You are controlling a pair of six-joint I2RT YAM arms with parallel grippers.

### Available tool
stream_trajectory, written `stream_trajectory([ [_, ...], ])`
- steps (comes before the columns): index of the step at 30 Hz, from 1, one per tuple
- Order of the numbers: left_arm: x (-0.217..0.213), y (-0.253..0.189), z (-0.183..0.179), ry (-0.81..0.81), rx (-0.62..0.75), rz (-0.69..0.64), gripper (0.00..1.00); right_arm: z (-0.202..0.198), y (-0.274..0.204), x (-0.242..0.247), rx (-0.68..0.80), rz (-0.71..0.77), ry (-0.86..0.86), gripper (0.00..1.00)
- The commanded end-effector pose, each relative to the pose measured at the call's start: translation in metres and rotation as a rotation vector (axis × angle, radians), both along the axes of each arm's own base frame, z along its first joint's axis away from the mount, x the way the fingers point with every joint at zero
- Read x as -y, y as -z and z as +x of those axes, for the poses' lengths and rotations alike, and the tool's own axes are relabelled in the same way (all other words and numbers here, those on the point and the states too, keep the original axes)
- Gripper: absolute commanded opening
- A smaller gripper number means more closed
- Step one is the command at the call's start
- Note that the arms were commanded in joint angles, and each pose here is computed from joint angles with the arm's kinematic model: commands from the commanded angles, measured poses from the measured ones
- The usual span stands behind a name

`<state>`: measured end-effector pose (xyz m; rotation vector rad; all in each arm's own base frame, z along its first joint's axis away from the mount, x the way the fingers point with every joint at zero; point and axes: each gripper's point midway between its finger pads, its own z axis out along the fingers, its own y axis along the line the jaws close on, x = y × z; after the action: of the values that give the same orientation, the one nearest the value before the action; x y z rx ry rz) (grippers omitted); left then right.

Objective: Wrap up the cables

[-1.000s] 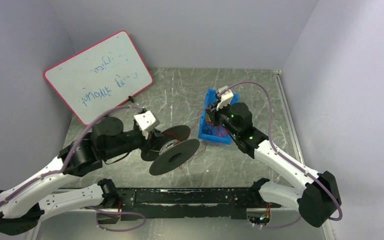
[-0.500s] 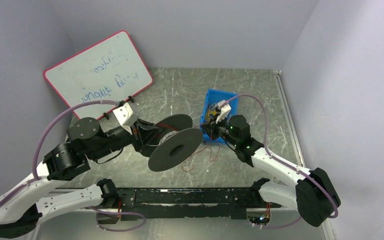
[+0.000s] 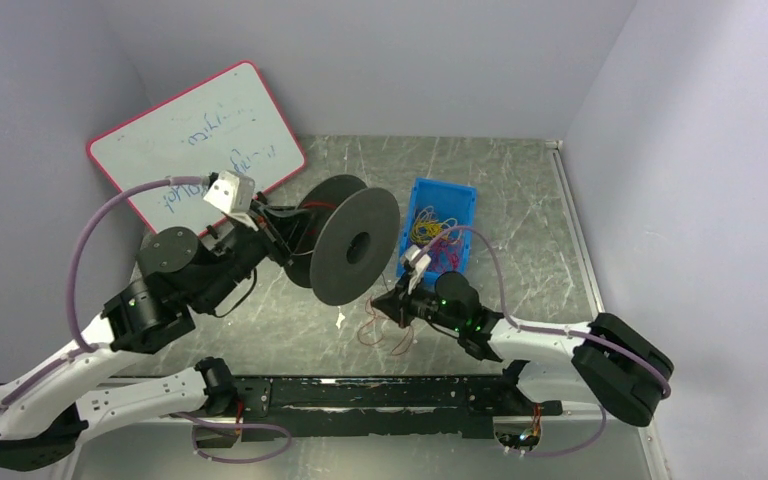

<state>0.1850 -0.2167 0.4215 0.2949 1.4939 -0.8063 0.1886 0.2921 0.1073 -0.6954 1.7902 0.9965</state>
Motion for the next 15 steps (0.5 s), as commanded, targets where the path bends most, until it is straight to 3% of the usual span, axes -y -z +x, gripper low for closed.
stream_trajectory([
  [1, -0.027, -0.041, 0.026, -0.224, -0.011, -0.216, 0.07, -0.016, -0.010, -0.018, 0.021, 0.090, -0.019, 0.00],
  [8, -0.046, -0.015, 0.058, -0.490, -0.058, -0.157, 0.07, -0.055, -0.011, -0.047, 0.056, 0.064, -0.093, 0.00],
  [15, -0.059, 0.019, 0.082, -0.729, -0.056, 0.031, 0.07, -0.084, -0.040, -0.069, 0.153, 0.031, -0.149, 0.00],
])
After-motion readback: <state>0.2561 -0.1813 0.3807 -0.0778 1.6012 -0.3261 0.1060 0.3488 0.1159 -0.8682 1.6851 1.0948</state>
